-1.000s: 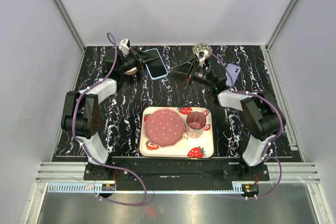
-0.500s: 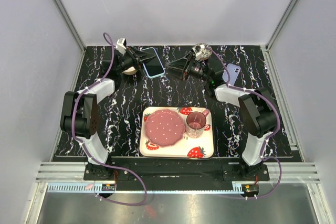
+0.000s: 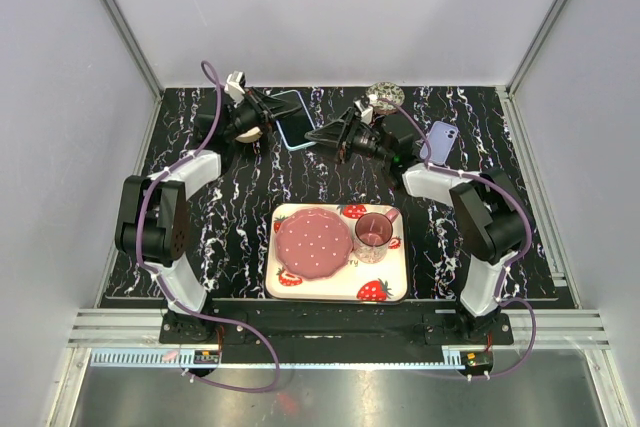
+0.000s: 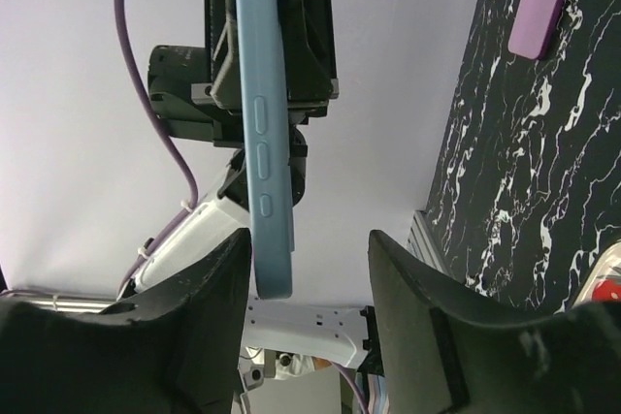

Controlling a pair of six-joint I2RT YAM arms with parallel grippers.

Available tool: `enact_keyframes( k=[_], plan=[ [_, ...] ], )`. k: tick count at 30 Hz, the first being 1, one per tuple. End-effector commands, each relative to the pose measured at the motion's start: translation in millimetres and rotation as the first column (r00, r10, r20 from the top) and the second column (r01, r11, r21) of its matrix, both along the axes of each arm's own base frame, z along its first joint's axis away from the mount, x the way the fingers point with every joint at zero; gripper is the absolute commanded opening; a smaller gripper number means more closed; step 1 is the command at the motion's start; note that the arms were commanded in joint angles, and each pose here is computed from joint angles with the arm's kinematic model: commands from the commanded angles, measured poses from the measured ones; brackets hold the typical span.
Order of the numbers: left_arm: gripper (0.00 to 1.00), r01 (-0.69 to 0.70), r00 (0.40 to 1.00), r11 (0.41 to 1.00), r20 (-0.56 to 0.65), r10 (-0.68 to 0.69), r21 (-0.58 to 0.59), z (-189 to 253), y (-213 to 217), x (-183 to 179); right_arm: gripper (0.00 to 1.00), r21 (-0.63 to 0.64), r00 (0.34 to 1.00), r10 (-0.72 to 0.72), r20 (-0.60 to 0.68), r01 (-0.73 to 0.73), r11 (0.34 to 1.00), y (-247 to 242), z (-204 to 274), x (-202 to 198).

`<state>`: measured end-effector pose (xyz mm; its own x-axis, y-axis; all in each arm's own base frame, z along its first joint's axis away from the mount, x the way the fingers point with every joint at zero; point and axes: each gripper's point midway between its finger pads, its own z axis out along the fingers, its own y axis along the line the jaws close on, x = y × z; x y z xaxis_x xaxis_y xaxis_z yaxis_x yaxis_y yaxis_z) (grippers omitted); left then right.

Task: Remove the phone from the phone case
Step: Remove the phone case from the phone.

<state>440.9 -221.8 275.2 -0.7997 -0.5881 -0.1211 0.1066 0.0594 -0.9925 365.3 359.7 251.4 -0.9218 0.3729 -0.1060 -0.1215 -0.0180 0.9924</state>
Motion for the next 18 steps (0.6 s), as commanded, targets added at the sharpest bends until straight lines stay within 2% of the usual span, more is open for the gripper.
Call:
enact_keyframes(
  k=[1,4,5,7,8,10,11,12,13,14,15,18],
  plan=[
    [0.00,-0.007,0.985,0.999,0.173,0.015,-0.046,53.0,3.4,-13.4,0.48,0.012,0.997,0.027,0.073,-0.028,1.000,6.6,19.3,-8.9],
    [0.00,-0.005,0.985,0.999,0.169,0.013,-0.048,52.9,3.5,-14.6,0.33,0.058,0.998,0.038,0.052,-0.041,0.997,8.3,24.7,-9.9],
    [0.00,-0.007,0.985,0.999,0.170,0.015,-0.048,53.2,3.6,-14.2,0.21,0.091,0.996,0.041,0.077,-0.048,0.995,7.6,32.0,-12.6],
    [0.00,-0.005,0.984,0.999,0.176,0.014,-0.048,55.4,3.6,-15.5,0.10,0.151,0.998,0.046,0.030,-0.051,0.987,6.6,34.5,-11.8],
    [0.00,-0.006,0.984,0.999,0.178,0.015,-0.050,56.4,4.3,-15.6,0.00,0.197,0.997,0.049,0.062,-0.060,0.979,3.7,42.9,-15.5],
    [0.00,-0.005,0.984,0.998,0.180,0.015,-0.057,57.3,4.0,-17.2,0.00,0.272,0.998,0.055,0.010,-0.056,0.961,0.9,44.8,-13.2],
    [0.00,-0.006,0.986,0.997,0.166,0.020,-0.083,60.1,4.7,-17.7,0.00,0.324,0.997,0.060,0.055,-0.074,0.943,-3.1,56.0,-17.9],
    [0.00,0.002,0.975,0.993,0.221,0.024,-0.118,71.8,5.8,-21.9,0.00,0.360,0.997,0.051,0.054,-0.067,0.930,-6.1,60.6,-15.9],
    [0.00,0.012,0.973,0.989,0.229,0.022,-0.146,74.4,6.4,-24.5,0.00,0.397,0.998,0.068,0.011,-0.067,0.916,-6.8,59.2,-13.7],
    [0.00,0.029,0.978,0.980,0.206,0.013,-0.197,78.9,6.9,-25.3,0.00,0.440,0.997,0.067,0.049,-0.082,0.894,-11.1,70.5,-16.8],
    [0.00,0.052,0.963,0.972,0.268,0.011,-0.227,92.0,8.1,-31.7,0.00,0.457,0.997,0.066,0.030,-0.072,0.886,-11.6,71.8,-13.1],
    [0.00,0.088,0.950,0.952,0.311,0.008,-0.293,110.0,11.5,-40.8,0.00,0.494,0.998,0.055,0.039,-0.067,0.867,-15.9,90.9,-12.9]
  ],
)
